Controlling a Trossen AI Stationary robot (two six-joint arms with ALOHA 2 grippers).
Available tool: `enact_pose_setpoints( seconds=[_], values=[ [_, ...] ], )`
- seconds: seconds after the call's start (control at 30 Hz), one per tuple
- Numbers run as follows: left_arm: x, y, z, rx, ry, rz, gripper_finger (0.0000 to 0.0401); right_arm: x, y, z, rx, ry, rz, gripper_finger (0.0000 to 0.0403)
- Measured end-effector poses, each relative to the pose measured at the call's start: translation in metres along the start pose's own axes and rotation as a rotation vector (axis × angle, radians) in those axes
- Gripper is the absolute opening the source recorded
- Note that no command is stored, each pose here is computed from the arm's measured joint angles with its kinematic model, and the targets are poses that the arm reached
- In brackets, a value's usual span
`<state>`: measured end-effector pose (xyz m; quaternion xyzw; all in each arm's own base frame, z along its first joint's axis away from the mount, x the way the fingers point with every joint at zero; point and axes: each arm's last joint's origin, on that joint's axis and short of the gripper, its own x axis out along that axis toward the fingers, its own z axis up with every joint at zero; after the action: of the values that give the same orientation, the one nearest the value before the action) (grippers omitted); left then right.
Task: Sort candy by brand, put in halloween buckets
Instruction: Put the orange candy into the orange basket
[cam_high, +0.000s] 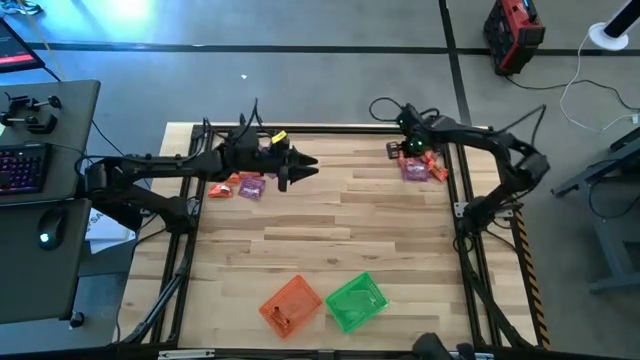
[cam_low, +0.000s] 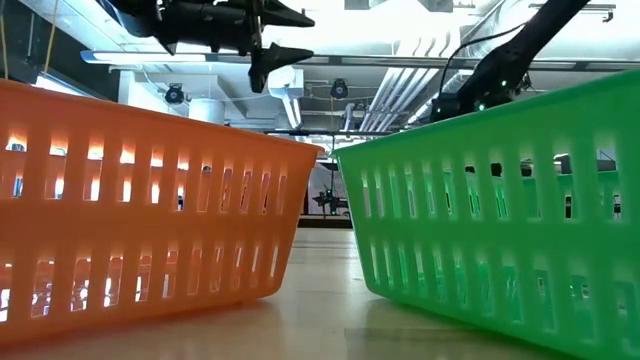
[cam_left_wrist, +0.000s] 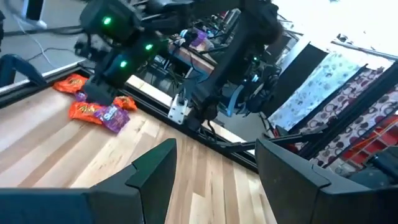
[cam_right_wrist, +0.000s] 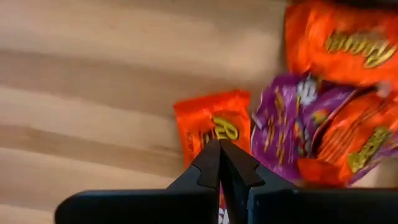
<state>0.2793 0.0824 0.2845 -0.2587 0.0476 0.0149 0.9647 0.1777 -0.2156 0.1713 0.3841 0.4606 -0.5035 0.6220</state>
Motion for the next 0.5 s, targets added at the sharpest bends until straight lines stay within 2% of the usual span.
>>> enact_pose_setpoints(
  seconds=[0.07,0.27,0.5],
  values=[
    [0.000,-0.001,-0.001,0.005,0.003,0.000,0.0209,0.010,0.000,-0.003,-0.003,0.040,-0.020,0.0000],
    [0.000,-0.001,-0.001,0.005,0.003,0.000,0.0209,0.021,0.001,-0.003,-0.009,0.034,-0.039,0.0000],
    [-0.003,-0.002,0.004,0.002,-0.021,-0.007,0.0209,0.020,0.021,-0.003,-0.066,-0.024,0.075,0.0000]
  ],
)
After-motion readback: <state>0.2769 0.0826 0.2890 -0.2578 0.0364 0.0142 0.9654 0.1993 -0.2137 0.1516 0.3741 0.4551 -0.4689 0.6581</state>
